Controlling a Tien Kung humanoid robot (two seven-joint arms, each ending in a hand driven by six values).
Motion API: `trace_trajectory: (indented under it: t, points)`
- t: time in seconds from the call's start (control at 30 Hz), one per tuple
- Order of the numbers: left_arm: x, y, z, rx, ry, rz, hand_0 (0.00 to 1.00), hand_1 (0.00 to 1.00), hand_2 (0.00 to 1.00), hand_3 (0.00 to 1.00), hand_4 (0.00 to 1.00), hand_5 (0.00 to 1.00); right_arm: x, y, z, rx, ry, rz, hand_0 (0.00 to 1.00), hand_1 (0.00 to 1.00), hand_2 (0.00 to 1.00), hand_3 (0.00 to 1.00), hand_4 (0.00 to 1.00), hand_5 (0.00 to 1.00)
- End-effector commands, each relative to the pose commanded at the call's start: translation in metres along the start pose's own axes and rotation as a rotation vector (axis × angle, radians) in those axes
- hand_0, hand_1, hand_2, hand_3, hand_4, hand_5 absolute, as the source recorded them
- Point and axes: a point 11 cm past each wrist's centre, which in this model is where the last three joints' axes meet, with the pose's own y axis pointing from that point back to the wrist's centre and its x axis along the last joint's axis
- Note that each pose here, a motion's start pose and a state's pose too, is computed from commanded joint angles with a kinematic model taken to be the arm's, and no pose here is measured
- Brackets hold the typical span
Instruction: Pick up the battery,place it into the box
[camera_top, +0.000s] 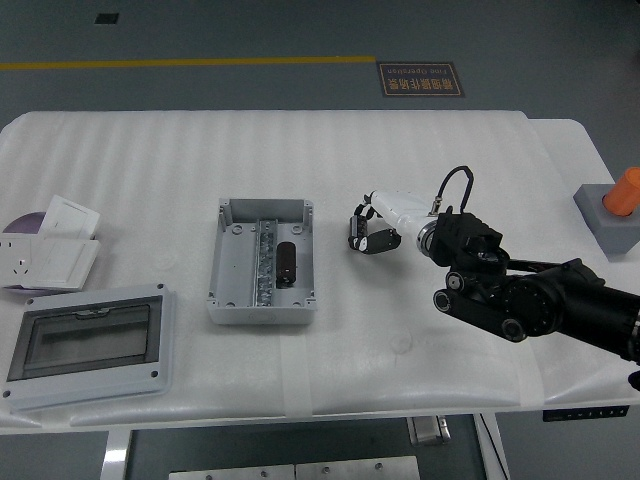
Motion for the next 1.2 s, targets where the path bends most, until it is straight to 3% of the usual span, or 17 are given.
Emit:
trace_trajectory:
  t: [0.37, 0.4, 0.53, 0.57, 0.77, 0.8, 1.2]
  points:
    - [0.000, 0.000, 0.000, 0.001, -0.001, 0.001, 0.619, 0.648, 0.519, 0.549, 0.600, 0.330, 0.002, 0.000, -0.002, 0.015, -0.021, -0.015, 0.768, 0.682, 0.656, 0.686, 0.679, 0.364]
    - [0.001, 0.000, 0.000, 0.001, -0.001, 0.002, 0.619, 0.649, 0.520, 0.548, 0.602, 0.334, 0.001, 0.001, -0.003, 0.016, -0.019, -0.020, 0.812, 0.744, 0.781, 0.909, 0.727, 0.374]
    - [0.000, 0.000, 0.000, 0.001, -0.002, 0.002, 0.619, 0.649, 0.520, 0.548, 0.602, 0.334, -0.001, 0.001, -0.003, 0.020, -0.021, -0.032, 0.812, 0.744, 0.781, 0.909, 0.727, 0.374]
    - [0.000, 0.000, 0.000, 0.001, -0.002, 0.001, 0.619, 0.648, 0.520, 0.550, 0.607, 0.343, 0.000, 0.001, -0.003, 0.021, -0.025, -0.032, 0.828, 0.758, 0.823, 0.975, 0.800, 0.419]
    - [0.000, 0.000, 0.000, 0.001, -0.001, 0.001, 0.619, 0.648, 0.520, 0.550, 0.607, 0.343, 0.004, 0.001, -0.003, 0.024, -0.052, -0.027, 0.828, 0.758, 0.823, 0.975, 0.800, 0.419]
    - [0.000, 0.000, 0.000, 0.001, -0.001, 0.001, 0.619, 0.648, 0.519, 0.549, 0.604, 0.351, 0.005, 0.001, -0.002, 0.023, -0.057, -0.027, 0.846, 0.769, 0.842, 0.998, 0.883, 0.504]
    - [-0.001, 0.000, -0.001, 0.002, 0.000, -0.001, 0.618, 0.647, 0.518, 0.550, 0.594, 0.359, 0.006, 0.004, 0.004, 0.014, -0.063, -0.052, 0.860, 0.779, 0.864, 0.998, 0.906, 0.543]
